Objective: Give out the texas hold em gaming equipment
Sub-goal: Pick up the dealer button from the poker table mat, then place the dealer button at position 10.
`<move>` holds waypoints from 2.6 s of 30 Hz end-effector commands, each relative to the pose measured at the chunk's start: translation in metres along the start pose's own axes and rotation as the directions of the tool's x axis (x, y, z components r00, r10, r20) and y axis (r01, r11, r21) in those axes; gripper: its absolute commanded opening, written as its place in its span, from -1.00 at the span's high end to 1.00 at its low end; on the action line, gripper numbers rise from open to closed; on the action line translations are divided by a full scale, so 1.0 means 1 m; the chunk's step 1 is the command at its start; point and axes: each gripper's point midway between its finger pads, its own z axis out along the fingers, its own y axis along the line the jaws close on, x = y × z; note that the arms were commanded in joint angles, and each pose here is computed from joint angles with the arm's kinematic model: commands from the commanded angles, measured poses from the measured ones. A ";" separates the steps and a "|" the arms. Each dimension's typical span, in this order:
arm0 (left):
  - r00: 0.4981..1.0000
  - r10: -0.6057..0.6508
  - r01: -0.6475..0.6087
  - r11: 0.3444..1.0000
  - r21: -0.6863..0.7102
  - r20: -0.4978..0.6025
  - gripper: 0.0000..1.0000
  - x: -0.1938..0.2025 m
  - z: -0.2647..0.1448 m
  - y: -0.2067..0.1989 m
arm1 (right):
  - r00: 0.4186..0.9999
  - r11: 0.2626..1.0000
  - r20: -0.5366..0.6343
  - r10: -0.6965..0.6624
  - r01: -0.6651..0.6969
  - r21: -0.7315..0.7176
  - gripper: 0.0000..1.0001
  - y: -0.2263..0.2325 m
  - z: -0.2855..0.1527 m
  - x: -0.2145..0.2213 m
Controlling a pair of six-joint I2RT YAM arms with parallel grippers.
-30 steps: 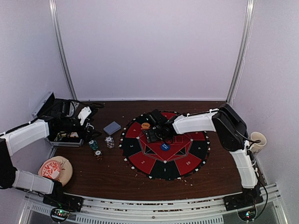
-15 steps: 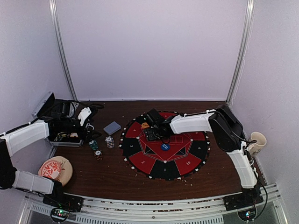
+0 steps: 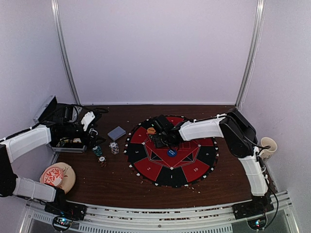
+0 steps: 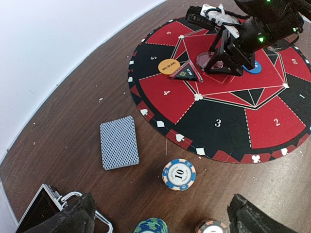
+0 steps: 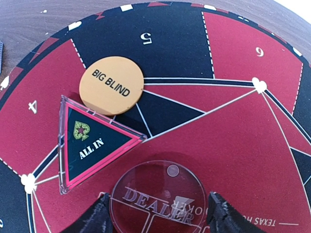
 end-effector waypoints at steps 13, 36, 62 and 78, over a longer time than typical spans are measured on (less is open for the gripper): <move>0.999 0.017 -0.017 1.000 -0.017 0.044 -0.96 -0.010 -0.002 0.003 | 0.999 0.998 0.052 -0.010 0.007 0.056 -0.18 -0.025 -0.044 -0.014; 0.999 0.012 -0.012 1.000 -0.005 0.041 -0.96 -0.007 0.002 0.002 | 0.998 1.000 0.058 0.014 -0.015 0.019 -0.12 -0.088 -0.118 0.058; 1.000 0.002 -0.002 1.000 0.000 0.014 -0.96 0.002 0.012 0.005 | 0.995 0.999 -0.089 -0.036 0.036 -0.001 -0.16 -0.085 -0.101 0.126; 1.000 0.002 -0.002 1.000 -0.002 0.016 -0.96 0.001 0.011 0.005 | 0.995 0.999 -0.090 -0.039 0.041 0.025 -0.30 -0.091 -0.105 0.129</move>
